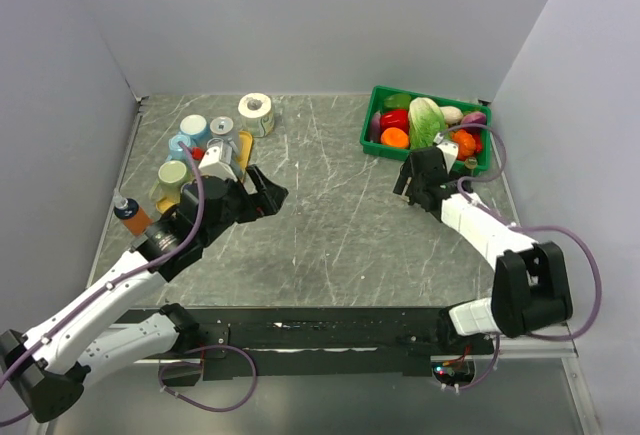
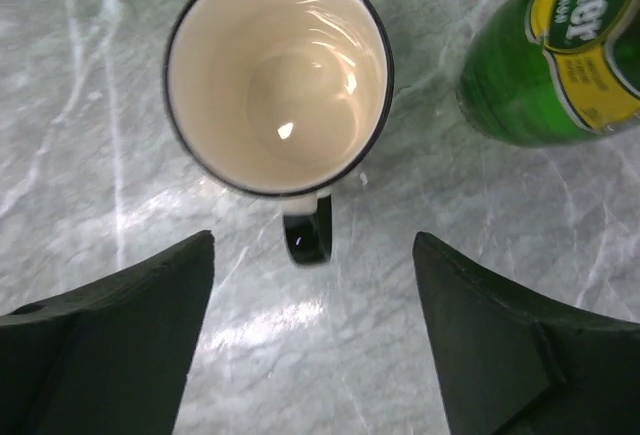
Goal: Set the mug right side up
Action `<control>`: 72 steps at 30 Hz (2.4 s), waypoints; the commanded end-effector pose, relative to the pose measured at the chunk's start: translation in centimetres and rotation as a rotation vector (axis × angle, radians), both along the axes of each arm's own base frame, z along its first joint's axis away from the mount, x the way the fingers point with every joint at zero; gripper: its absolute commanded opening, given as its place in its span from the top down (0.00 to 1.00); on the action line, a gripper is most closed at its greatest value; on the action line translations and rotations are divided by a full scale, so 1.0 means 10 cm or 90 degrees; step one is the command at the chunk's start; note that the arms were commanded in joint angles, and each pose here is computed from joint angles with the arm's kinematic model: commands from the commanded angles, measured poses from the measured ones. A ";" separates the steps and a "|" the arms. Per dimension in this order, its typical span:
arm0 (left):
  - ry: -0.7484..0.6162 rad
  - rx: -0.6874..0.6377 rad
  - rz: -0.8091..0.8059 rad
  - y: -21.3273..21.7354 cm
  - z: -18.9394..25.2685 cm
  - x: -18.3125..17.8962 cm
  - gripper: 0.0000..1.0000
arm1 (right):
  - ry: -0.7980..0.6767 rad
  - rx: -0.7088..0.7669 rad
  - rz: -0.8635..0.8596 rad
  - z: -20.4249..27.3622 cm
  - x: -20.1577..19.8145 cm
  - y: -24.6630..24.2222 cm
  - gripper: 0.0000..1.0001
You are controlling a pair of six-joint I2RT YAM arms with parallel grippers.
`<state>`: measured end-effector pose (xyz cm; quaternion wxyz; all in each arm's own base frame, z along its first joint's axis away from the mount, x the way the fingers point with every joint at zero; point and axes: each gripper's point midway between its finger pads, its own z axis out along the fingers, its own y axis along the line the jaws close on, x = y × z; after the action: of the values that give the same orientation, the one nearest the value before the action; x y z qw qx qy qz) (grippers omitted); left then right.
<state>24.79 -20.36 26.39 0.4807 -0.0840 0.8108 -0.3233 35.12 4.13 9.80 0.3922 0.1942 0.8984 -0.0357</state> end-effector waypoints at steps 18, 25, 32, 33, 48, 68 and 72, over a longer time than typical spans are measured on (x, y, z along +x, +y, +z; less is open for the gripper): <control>0.140 0.285 0.239 0.96 -0.99 0.45 0.04 | -0.185 0.226 0.228 1.19 -0.81 0.61 0.00; 0.185 0.305 0.295 1.49 -1.14 0.81 0.04 | -0.206 0.232 0.236 1.29 -0.79 0.63 0.01; 0.238 0.444 0.298 1.74 -1.53 0.93 0.04 | -0.191 0.245 0.265 1.27 -0.78 0.72 0.01; 0.245 0.463 0.295 1.76 -1.59 0.95 0.04 | -0.188 0.245 0.271 1.27 -0.78 0.73 0.02; 0.265 0.510 0.297 1.95 -1.97 1.01 0.04 | -0.171 0.262 0.298 1.27 -0.82 0.82 0.02; 0.320 0.451 0.344 1.97 -2.09 0.94 0.23 | -0.162 0.304 0.275 1.19 -0.88 0.85 0.09; 0.290 0.421 0.341 1.92 -1.97 0.96 0.29 | -0.154 0.318 0.278 1.12 -0.89 0.88 0.10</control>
<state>33.72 -0.43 4.40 0.3207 -0.1812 0.9179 0.1475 26.10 12.32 20.68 0.4290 0.0923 0.8558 0.2740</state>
